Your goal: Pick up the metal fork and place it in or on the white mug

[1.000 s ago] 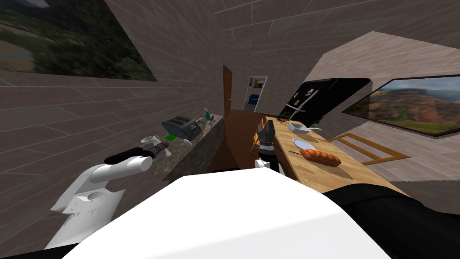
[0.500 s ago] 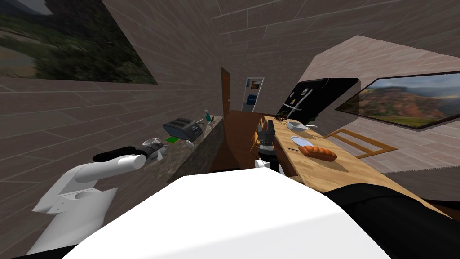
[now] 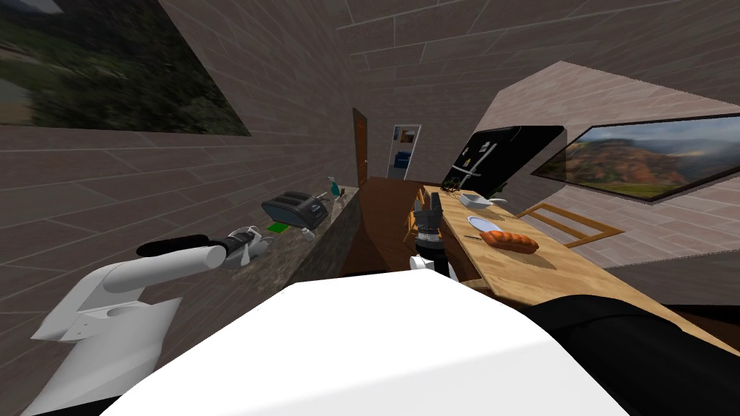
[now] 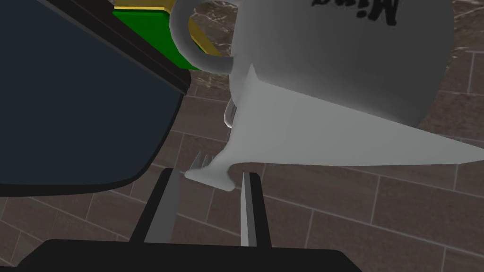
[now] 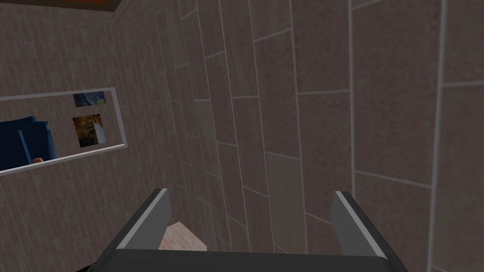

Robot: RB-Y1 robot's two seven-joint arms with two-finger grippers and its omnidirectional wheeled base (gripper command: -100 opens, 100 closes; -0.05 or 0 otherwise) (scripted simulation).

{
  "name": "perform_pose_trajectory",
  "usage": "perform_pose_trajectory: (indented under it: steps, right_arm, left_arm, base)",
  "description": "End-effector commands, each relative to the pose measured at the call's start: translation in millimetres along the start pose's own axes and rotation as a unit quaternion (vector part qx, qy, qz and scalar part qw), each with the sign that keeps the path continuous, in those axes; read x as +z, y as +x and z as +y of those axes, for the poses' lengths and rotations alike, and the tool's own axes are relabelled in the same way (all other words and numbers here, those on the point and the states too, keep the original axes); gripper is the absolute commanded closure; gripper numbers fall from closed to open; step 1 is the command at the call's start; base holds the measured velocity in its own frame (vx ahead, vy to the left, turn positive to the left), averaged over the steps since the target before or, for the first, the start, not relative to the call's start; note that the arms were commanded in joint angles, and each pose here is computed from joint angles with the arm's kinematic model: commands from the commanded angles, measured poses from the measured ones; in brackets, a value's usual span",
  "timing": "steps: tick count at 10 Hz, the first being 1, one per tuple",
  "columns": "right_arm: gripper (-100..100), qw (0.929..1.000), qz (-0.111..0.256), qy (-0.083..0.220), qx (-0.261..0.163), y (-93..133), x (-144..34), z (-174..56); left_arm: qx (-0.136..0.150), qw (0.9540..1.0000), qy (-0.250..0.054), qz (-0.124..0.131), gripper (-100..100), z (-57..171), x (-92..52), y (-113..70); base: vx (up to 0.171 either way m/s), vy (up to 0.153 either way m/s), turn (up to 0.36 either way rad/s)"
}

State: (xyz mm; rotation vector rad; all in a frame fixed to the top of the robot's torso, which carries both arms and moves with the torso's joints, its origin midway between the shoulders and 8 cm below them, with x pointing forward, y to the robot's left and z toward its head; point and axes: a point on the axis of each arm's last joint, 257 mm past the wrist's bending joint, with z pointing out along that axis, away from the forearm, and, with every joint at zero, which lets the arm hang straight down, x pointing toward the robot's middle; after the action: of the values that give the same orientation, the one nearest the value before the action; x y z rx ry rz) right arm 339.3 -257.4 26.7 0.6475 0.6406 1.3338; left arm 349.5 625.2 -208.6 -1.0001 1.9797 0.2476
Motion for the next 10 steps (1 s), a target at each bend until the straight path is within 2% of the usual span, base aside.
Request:
perform_pose_trajectory:
  steps: [1, 6, 7, 8, 10]
  right_arm:
    - [0, 1.0000, 0.000, 0.000, 0.000, 0, 0.0, 0]
    - [0, 1.0000, 0.000, 0.000, 0.000, 0, 0.0, 0]
    - [0, 1.0000, 0.000, 0.000, 0.000, 0, 0.0, 0]
    - [0, 1.0000, 0.000, 0.000, 0.000, 0, 0.0, 0]
    - [0, 1.0000, 0.000, 0.000, 0.000, 0, 0.0, 0]
  left_arm:
    - [-0.014, 0.9997, -0.016, 0.011, 100, 11, 1.4, 0.3]
    - [-0.048, 0.9965, -0.056, 0.039, 100, 38, 4.2, 1.5]
    - [-0.042, 0.9974, -0.049, 0.034, 100, 33, 2.5, 1.0]
    - [-0.043, 0.9972, -0.050, 0.035, -100, 34, 2.2, 1.1]
    - [-0.043, 0.9972, -0.050, 0.035, -100, 34, 2.2, 1.1]
  base:
    - [0.020, 0.094, -0.053]
    - [0.018, 0.095, -0.052]
    - [0.010, 0.037, -0.012]
    - [0.001, 0.008, 0.001]
    - [0.000, 0.000, 0.000]
